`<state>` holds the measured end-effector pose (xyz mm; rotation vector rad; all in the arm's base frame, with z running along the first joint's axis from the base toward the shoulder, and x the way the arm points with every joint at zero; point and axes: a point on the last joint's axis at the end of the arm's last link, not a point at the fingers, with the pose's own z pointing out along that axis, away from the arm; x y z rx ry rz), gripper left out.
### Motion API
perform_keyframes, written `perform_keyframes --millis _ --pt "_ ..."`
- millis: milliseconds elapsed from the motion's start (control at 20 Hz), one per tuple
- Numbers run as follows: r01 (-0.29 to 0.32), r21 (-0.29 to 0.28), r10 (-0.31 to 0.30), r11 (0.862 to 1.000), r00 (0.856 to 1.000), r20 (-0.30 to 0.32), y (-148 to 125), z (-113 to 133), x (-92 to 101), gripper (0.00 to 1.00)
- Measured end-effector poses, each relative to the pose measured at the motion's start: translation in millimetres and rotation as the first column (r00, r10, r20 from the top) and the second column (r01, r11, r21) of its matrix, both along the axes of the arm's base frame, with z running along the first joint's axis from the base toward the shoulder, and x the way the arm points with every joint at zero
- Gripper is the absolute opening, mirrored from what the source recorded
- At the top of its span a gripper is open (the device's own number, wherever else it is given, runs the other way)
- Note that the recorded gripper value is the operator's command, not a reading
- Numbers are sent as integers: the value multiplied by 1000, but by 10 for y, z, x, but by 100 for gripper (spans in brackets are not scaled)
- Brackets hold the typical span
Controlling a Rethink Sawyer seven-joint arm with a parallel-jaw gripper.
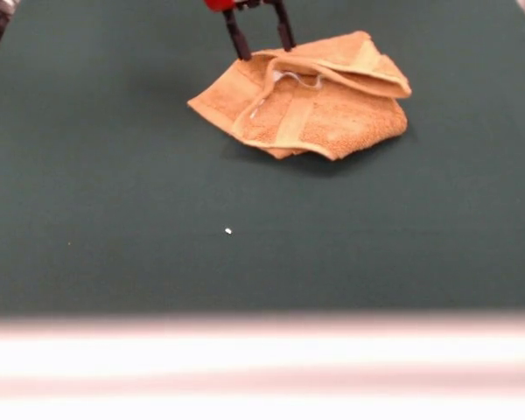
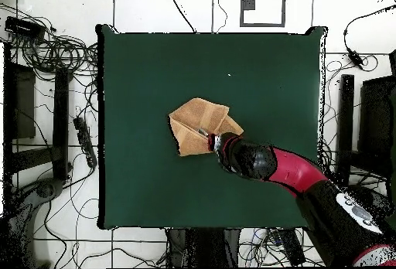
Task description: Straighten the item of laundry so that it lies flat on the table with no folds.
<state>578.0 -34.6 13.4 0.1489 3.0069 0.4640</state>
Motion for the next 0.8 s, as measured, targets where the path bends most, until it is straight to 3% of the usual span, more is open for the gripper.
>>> perform_keyframes --millis 300,800 --pt "-19 -16 19 1000 1000 -25 -52 -177 -185 100" --pt "-28 11 29 1000 998 -60 49 -495 -427 100"
